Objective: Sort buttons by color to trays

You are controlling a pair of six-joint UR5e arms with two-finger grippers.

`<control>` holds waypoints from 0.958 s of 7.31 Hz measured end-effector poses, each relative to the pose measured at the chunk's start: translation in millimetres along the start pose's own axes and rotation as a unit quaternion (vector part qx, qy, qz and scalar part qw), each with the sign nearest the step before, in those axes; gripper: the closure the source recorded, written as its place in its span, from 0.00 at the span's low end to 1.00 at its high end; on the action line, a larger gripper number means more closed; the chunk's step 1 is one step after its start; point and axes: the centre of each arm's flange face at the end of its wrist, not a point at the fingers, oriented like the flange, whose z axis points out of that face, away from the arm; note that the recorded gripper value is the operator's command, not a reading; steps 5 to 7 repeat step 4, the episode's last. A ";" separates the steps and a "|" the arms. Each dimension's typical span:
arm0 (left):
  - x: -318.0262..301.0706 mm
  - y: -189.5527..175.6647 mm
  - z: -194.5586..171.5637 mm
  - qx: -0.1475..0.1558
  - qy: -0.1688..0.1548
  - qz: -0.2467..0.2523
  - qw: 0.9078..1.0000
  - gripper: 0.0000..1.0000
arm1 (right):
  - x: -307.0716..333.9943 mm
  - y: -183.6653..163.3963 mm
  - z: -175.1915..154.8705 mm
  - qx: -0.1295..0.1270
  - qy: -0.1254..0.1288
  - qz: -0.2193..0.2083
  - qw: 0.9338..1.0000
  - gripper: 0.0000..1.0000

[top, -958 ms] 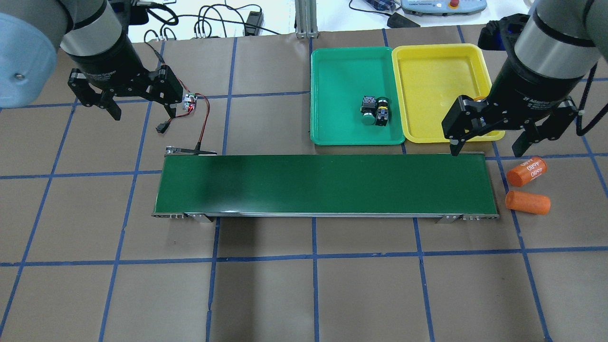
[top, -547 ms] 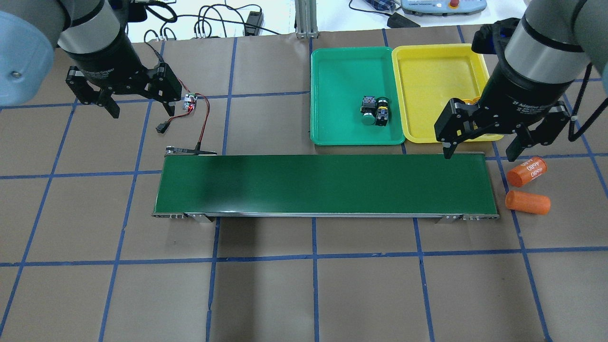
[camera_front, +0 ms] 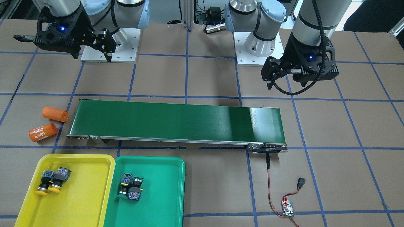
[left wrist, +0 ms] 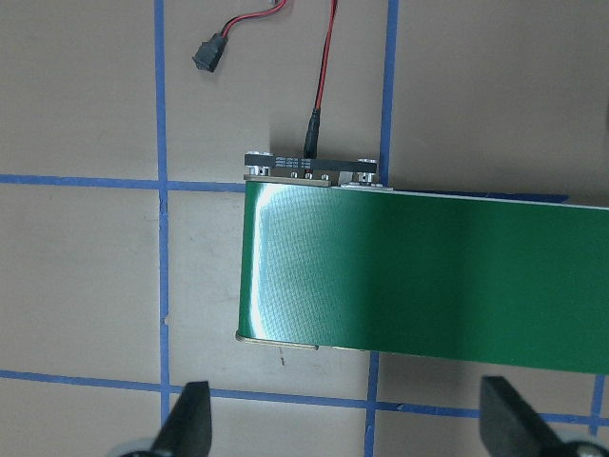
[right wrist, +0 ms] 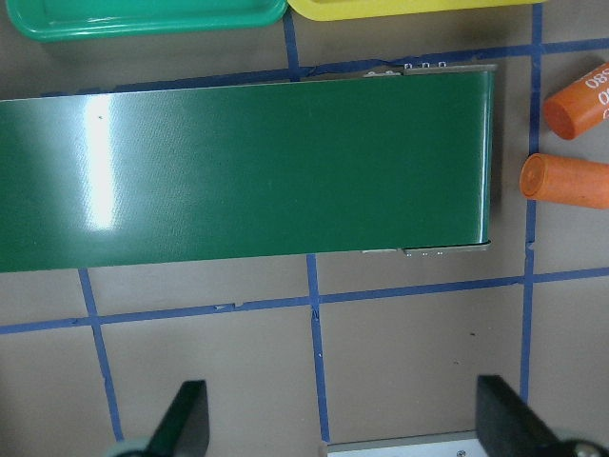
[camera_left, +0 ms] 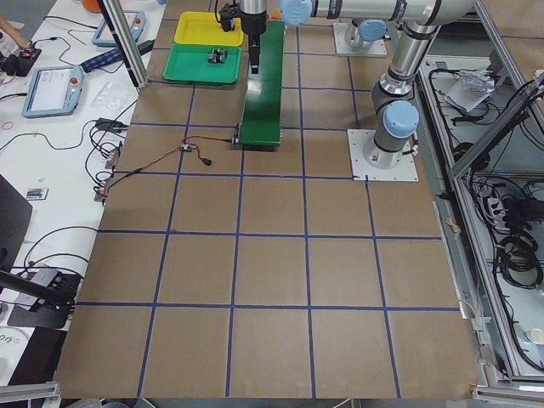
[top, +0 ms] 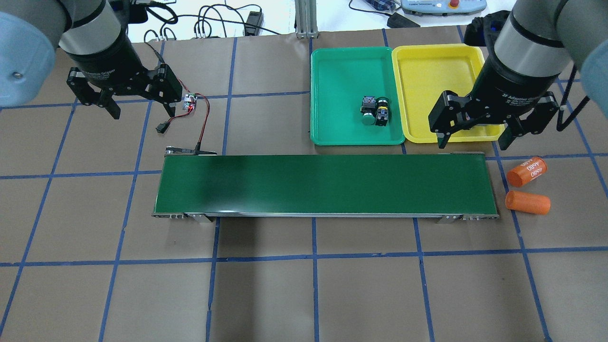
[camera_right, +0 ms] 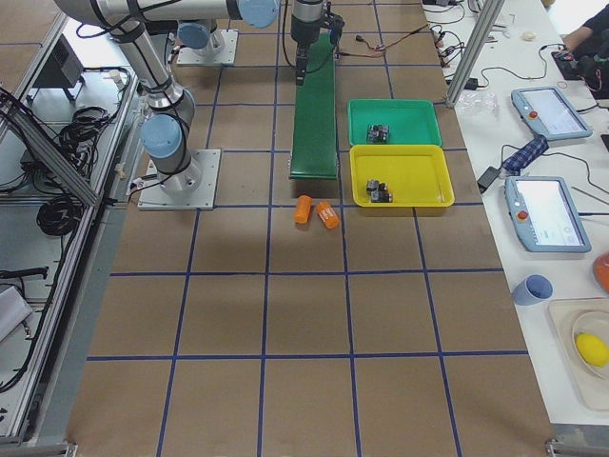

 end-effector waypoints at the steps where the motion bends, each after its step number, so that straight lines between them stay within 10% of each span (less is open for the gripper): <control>1: -0.1 -0.2 -1.2 0.001 0.000 0.000 1.000 0.00 | 1.0 -0.4 0.9 -0.002 0.000 -0.001 1.000 0.00; 7: -0.7 -0.6 -2.8 0.003 0.000 -0.001 1.000 0.00 | 1.5 0.3 1.1 -0.004 0.000 -0.001 1.000 0.00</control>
